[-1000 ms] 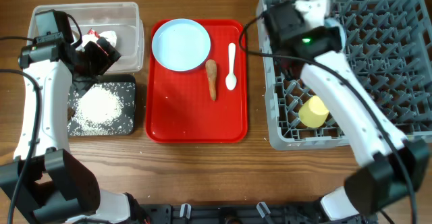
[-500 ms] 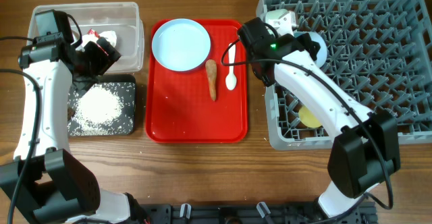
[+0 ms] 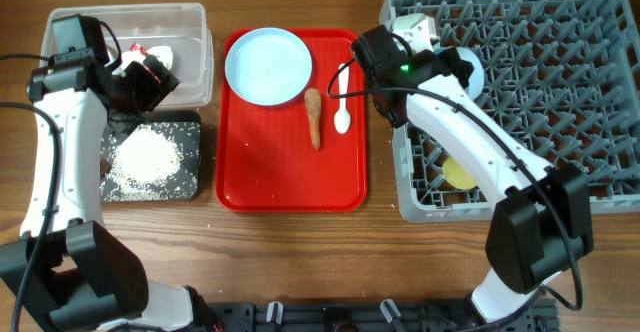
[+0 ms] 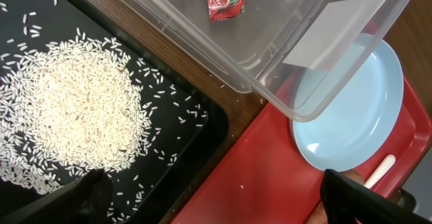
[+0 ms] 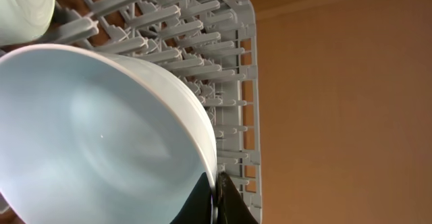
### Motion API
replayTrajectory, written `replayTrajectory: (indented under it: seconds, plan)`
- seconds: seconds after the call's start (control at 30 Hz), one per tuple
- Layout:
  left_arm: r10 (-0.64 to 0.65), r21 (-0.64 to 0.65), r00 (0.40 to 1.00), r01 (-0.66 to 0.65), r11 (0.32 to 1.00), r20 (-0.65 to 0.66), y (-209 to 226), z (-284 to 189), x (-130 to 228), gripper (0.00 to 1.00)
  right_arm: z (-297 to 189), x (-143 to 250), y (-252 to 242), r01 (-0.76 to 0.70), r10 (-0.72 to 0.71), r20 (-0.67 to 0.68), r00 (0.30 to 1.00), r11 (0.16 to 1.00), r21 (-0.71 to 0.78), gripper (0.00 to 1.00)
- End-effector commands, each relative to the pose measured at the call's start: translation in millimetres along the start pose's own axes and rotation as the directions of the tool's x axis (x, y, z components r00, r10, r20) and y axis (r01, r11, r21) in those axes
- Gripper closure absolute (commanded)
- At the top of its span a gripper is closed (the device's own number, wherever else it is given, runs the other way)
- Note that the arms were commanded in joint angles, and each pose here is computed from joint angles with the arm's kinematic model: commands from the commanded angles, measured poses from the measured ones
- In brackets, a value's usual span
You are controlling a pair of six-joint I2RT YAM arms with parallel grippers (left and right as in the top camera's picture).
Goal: Sort waste into correct bins and load items into the dishwasher rack
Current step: 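Place the blue bowl upright in the dish rack, then reach the right gripper to the white plate rim and grasp it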
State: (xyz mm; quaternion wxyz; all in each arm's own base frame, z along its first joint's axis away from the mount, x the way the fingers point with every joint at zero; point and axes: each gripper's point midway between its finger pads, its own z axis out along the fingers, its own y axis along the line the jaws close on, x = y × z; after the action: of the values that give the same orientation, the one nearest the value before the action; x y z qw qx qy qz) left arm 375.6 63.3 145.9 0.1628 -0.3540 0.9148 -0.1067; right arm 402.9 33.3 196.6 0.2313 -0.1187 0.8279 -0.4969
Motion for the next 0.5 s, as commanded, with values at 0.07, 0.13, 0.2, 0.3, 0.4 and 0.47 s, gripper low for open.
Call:
replayTrajectory:
  seconds: [0.07,0.13,0.2,0.3,0.4,0.47]
  plan:
    - [0.005,0.010,1.000,-0.005,1.000,0.030,-3.1,-9.5,-5.5,0.00,6.6,-3.8,2.1,-0.018,0.018,0.000,1.000,1.000,0.019,0.96]
    - [0.005,0.010,1.000,-0.005,1.000,0.030,-3.1,-9.5,-5.5,0.00,10.7,-2.7,4.9,-0.028,0.028,-0.010,1.000,1.000,-0.008,0.96]
    - [0.005,0.010,1.000,-0.005,1.000,0.030,-3.1,-9.5,-5.5,0.00,16.2,-0.2,3.3,-0.035,0.035,-0.025,0.999,0.999,-0.013,0.96]
    - [0.005,0.010,1.000,-0.005,1.000,0.030,-3.1,-9.5,-5.5,0.00,17.4,1.6,6.9,-0.022,0.021,-0.033,0.999,0.999,-0.038,0.96]
    - [0.005,0.010,1.000,-0.005,1.000,0.030,-3.1,-9.5,-5.5,0.00,9.5,1.6,34.6,0.029,-0.034,-0.022,0.999,0.982,-0.187,0.96]
    - [0.005,0.010,1.000,-0.005,1.000,0.030,-3.1,-9.5,-5.5,0.00,3.1,2.7,46.1,0.046,-0.051,-0.016,0.999,0.969,-0.244,0.96]
